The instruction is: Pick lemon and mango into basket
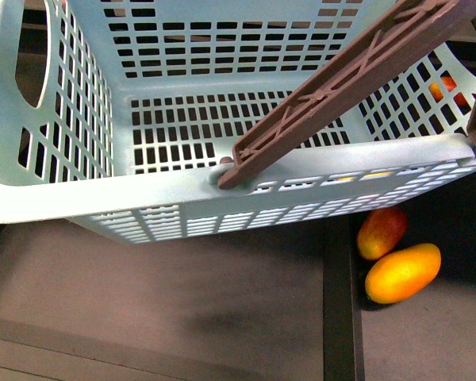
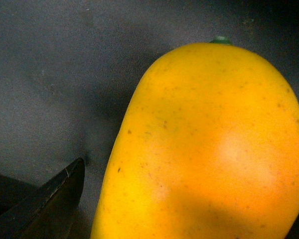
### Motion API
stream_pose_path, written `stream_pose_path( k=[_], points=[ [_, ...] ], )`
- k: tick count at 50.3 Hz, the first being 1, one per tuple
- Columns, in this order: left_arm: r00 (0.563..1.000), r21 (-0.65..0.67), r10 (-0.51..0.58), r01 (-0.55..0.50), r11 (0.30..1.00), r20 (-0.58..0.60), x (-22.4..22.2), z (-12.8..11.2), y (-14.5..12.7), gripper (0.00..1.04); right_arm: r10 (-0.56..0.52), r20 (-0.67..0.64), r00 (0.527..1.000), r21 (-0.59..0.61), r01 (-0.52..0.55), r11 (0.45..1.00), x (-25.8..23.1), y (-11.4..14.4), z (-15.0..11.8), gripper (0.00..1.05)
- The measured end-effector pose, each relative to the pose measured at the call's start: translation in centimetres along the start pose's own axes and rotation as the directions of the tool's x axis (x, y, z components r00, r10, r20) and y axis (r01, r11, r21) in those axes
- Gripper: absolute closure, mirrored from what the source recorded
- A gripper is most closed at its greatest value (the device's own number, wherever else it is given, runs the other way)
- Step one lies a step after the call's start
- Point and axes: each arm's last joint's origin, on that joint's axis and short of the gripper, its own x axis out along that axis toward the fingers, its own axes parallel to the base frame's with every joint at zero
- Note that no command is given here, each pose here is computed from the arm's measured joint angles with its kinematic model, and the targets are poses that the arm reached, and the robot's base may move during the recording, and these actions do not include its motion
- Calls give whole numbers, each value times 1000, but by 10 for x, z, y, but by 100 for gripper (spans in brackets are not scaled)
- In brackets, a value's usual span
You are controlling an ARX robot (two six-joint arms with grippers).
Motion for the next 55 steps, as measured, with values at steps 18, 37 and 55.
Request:
stream_pose_path(
  k=[18,37,55],
  points=[
    [1000,0,1,-1,1000,1,0,0,0,100,-12,3,1000,-3,12,1000,0,-1,0,36],
    [1000,0,1,-1,1000,1,0,0,0,100,17,101,995,67,-24,997,-8,1,9,38],
    [1000,0,1,-1,1000,1,0,0,0,100,111,563,819,134,-223,966,-121,10,52,38]
  ],
)
